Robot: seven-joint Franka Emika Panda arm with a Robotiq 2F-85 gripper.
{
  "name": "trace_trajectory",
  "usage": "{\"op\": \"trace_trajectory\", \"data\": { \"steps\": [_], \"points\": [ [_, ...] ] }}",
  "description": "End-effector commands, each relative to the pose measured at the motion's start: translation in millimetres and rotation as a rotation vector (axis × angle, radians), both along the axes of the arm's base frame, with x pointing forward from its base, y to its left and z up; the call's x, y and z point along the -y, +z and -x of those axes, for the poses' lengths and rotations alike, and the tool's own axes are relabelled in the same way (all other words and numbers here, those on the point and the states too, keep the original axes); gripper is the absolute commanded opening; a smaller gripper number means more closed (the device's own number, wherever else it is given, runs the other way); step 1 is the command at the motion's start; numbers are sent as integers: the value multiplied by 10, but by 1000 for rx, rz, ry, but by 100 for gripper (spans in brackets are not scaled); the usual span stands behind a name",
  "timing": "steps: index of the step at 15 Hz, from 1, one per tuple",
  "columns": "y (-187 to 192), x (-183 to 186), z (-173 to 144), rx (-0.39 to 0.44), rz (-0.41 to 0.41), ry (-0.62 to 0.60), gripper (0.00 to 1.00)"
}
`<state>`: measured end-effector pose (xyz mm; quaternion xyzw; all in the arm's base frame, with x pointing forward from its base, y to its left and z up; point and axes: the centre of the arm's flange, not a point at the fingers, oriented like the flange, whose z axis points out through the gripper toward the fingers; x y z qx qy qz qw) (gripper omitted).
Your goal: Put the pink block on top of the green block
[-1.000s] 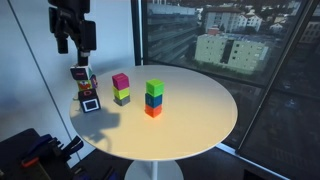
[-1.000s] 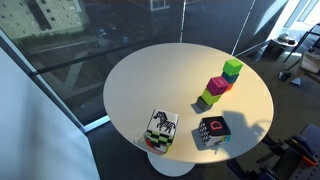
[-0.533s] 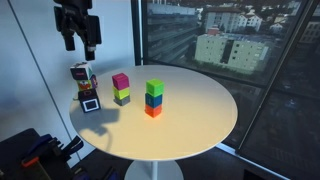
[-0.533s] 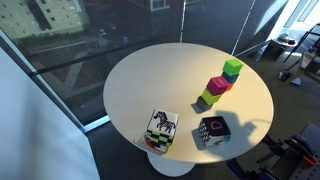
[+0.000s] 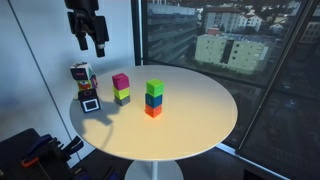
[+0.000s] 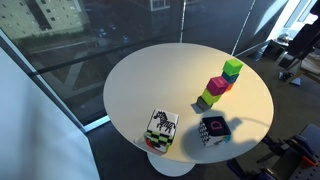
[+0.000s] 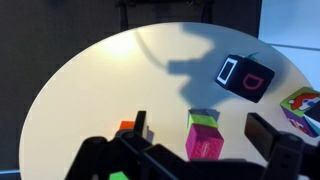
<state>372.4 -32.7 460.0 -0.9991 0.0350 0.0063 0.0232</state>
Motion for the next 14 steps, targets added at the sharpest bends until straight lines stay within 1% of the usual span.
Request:
{"op": "trace_trajectory", "data": {
  "steps": [1, 7, 14],
  "points": [
    [-47, -139, -319, 8, 33, -65, 100],
    [-213, -304, -691, -24, 72, -136, 100],
    [-440, -349, -1021, -5, 82, -100, 100]
  ]
}}
